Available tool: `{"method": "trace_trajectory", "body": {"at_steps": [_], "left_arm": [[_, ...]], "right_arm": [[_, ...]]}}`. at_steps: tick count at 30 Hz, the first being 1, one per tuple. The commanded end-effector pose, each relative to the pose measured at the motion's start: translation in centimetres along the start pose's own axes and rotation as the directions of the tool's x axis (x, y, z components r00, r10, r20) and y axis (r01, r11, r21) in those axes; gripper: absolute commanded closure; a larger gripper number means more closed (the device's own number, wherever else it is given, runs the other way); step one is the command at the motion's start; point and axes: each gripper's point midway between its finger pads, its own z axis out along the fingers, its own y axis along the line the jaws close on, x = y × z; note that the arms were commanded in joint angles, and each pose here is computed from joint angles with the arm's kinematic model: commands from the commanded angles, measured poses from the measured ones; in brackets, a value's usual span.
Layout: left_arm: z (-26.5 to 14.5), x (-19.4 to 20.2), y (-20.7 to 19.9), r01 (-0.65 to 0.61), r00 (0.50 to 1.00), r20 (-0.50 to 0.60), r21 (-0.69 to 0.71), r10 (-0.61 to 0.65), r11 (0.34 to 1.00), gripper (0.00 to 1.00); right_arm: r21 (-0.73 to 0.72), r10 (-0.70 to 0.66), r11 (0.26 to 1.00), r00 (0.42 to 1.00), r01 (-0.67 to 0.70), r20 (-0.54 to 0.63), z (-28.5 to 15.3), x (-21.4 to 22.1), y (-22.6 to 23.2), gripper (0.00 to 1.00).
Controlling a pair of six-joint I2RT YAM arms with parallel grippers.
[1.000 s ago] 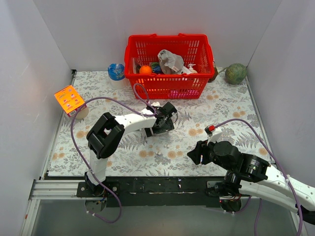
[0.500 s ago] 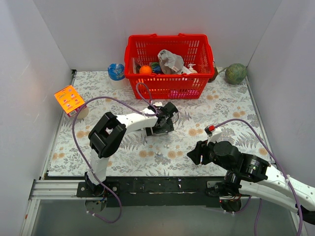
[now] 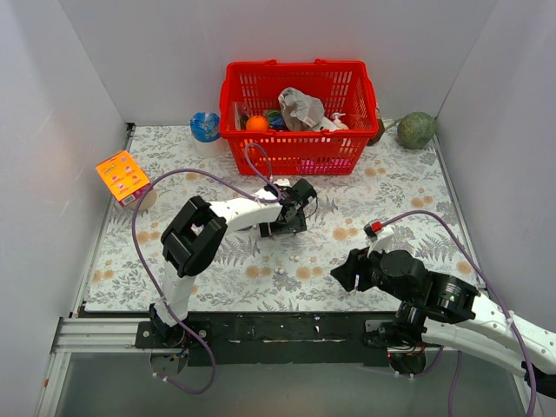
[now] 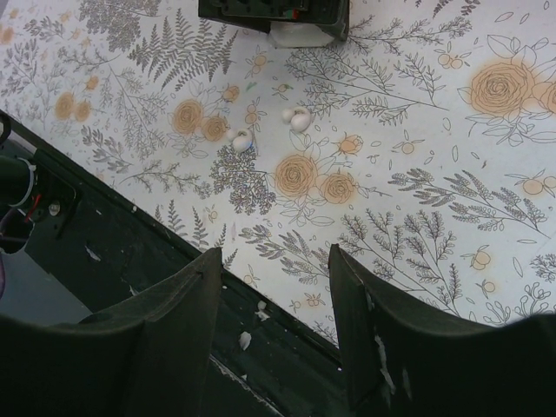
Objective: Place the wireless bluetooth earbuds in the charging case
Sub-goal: Pick up the charging case at the center of the board.
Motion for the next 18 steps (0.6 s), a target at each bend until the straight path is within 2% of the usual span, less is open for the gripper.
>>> {"method": "trace_trajectory", "body": {"at_steps": [1,7,11,12,14,15,18], "left_arm": [[1.6,1.6,1.2,-0.004,0.999,-0.041,-0.049,0.002,0.999,0.19],[1.9,2.3,1.7,0.014,0.998,-0.054,-0.055,-0.017,0.998,0.21],[1.9,2.7,1.8,0.018,0.998,-0.06,-0.047,-0.02,0.999,0.33],[2.0,2.8,2.0,0.016,0.998,-0.06,-0.047,-0.019,0.999,0.41],[1.9,2.8,2.0,0.018,0.998,-0.06,-0.042,-0.02,0.999,0.48],[1.9,2.9,2.1,0.018,0.998,-0.059,-0.042,-0.02,0.999,0.54],[0.8,1.7,1.5,0.017,1.0,-0.018,0.0,-0.017,1.0,0.61]], "right_arm": [[-0.004,0.019,1.0,0.999,-0.018,0.031,0.0,-0.5,0.0,0.41],[-0.005,0.017,1.0,1.0,-0.017,0.022,0.1,-0.3,0.1,0.41],[-0.008,0.017,1.0,1.0,-0.016,0.026,0.0,-0.5,0.1,0.41],[-0.011,0.017,1.0,0.999,-0.017,0.027,0.0,-0.5,0.2,0.41],[-0.011,0.016,1.0,0.999,-0.015,0.029,0.0,-0.6,0.3,0.41],[-0.009,0.016,1.0,1.0,-0.015,0.027,0.0,-0.6,0.3,0.41],[-0.019,0.015,1.0,0.999,-0.014,0.041,-0.3,-1.4,0.7,0.41]]}}
